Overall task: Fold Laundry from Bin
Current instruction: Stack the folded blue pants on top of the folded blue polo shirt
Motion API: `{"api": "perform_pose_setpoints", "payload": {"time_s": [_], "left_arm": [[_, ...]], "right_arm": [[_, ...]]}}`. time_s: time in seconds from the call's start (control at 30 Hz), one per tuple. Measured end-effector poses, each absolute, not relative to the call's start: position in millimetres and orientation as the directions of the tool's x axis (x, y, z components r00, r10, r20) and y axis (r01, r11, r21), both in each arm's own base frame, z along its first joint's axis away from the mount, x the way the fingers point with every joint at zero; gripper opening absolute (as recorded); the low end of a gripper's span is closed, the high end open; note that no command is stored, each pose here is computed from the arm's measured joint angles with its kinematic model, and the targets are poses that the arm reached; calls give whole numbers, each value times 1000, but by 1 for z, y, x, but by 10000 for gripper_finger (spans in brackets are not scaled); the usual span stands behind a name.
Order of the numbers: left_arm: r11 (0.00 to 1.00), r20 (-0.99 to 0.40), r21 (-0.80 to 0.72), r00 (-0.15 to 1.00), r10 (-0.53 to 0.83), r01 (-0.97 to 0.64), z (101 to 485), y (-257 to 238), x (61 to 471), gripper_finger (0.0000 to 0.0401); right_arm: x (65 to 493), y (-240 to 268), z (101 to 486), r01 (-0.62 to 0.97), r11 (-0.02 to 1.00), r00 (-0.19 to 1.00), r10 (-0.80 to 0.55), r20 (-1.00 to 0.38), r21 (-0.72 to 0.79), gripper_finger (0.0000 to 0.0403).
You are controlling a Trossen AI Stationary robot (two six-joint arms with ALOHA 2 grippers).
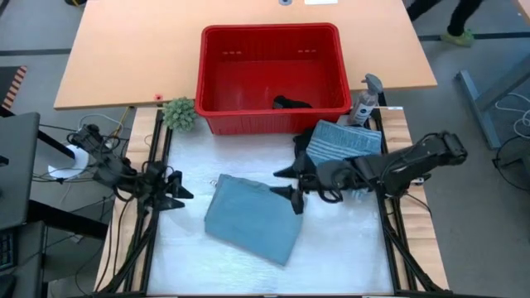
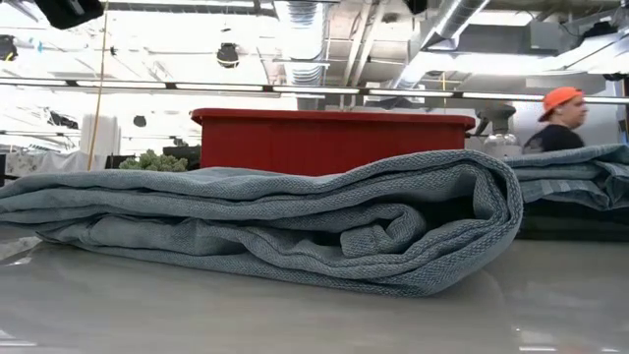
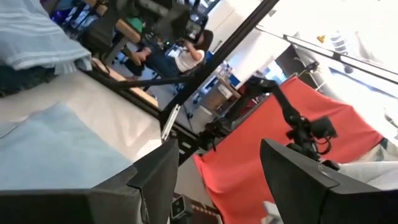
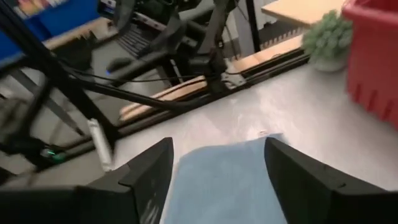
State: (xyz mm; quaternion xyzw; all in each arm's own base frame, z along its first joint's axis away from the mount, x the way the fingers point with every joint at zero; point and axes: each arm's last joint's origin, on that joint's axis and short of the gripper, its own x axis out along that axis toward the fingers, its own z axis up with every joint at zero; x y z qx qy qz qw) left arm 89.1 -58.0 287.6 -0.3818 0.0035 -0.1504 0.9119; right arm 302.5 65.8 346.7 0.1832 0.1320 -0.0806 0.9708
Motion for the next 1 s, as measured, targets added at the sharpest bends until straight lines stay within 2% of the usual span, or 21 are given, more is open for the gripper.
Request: {"api": "perform_pose_setpoints", "payload": {"time_s": [0.1, 0.33, 0.43, 0.6, 0.73, 0.83, 0.9, 1.0], "left_arm": [[672, 92, -694, 957, -274, 259, 286, -60, 91, 216], [719, 10, -662, 961, -275, 212, 278, -61, 93, 216], [732, -17, -653, 962, -271, 194, 275, -62, 94, 216], [739, -53, -660, 974, -222, 133, 271, -60, 94, 216], [742, -64, -669, 991, -121, 47, 270, -57, 95, 216], [719, -63, -694, 998, -12, -35, 269, -55, 96, 216], [695, -93, -708, 992, 82, -123, 266, -53, 98, 216], [611, -188, -745, 963, 195, -269, 252, -50, 100, 216]], "right_arm": [[314, 45, 351, 192, 922, 946, -82, -315, 337, 285], [361, 15, 326, 151, 952, 818, 32, -574, 268, 286], [382, 4, 311, 101, 945, 726, 145, -672, 312, 286], [416, -6, 282, -47, 930, 594, 320, -738, 366, 286], [426, -7, 252, -126, 940, 423, 340, -840, 317, 286], [424, -7, 235, -125, 925, 305, 380, -873, 359, 286], [418, -7, 236, -114, 908, 259, 418, -871, 402, 286], [407, -2, 253, -84, 905, 251, 424, -870, 416, 286]]}}
